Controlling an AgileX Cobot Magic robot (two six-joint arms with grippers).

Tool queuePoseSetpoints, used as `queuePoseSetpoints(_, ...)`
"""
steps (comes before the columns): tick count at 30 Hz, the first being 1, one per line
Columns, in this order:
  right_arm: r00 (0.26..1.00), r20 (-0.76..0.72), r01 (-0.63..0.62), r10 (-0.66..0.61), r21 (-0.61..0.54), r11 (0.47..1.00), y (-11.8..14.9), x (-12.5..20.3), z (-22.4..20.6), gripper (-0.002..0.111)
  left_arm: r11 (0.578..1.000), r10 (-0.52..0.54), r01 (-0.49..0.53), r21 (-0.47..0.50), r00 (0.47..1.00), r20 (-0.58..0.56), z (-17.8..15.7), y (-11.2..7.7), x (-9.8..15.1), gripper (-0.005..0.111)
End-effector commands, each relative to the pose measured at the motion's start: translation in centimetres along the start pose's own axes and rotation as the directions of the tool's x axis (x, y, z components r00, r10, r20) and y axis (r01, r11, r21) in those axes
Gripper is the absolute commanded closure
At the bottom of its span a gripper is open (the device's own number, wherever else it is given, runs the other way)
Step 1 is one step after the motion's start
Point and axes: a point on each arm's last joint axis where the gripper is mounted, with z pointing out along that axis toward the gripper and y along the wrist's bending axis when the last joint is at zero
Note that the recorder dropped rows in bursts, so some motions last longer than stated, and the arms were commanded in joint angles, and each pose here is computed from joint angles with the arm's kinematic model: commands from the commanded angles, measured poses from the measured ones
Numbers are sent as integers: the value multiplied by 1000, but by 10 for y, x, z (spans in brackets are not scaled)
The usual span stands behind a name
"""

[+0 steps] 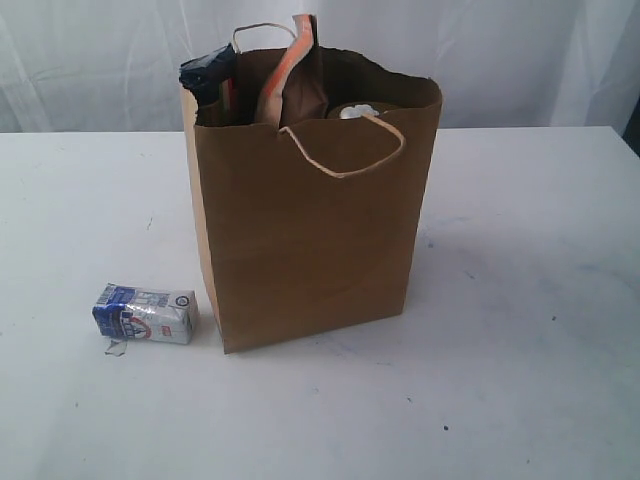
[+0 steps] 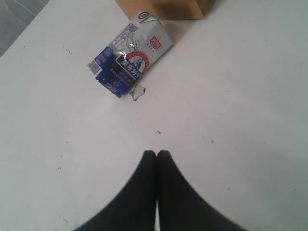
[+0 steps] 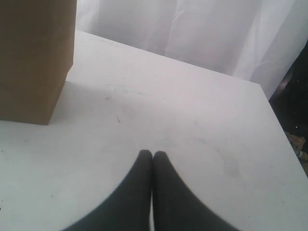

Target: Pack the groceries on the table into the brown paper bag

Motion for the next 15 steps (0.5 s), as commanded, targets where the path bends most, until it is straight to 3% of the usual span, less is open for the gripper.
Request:
queuePoseSetpoints(1,1000,-2,-4,4,6,1000,0,2,0,108,1000,-9,10,-14,1000,14,0,0,0,107)
queuePoseSetpoints(15,1000,-2,-4,4,6,1000,0,2,0,108,998,45,-42,-55,998,40,0,4,-3,107)
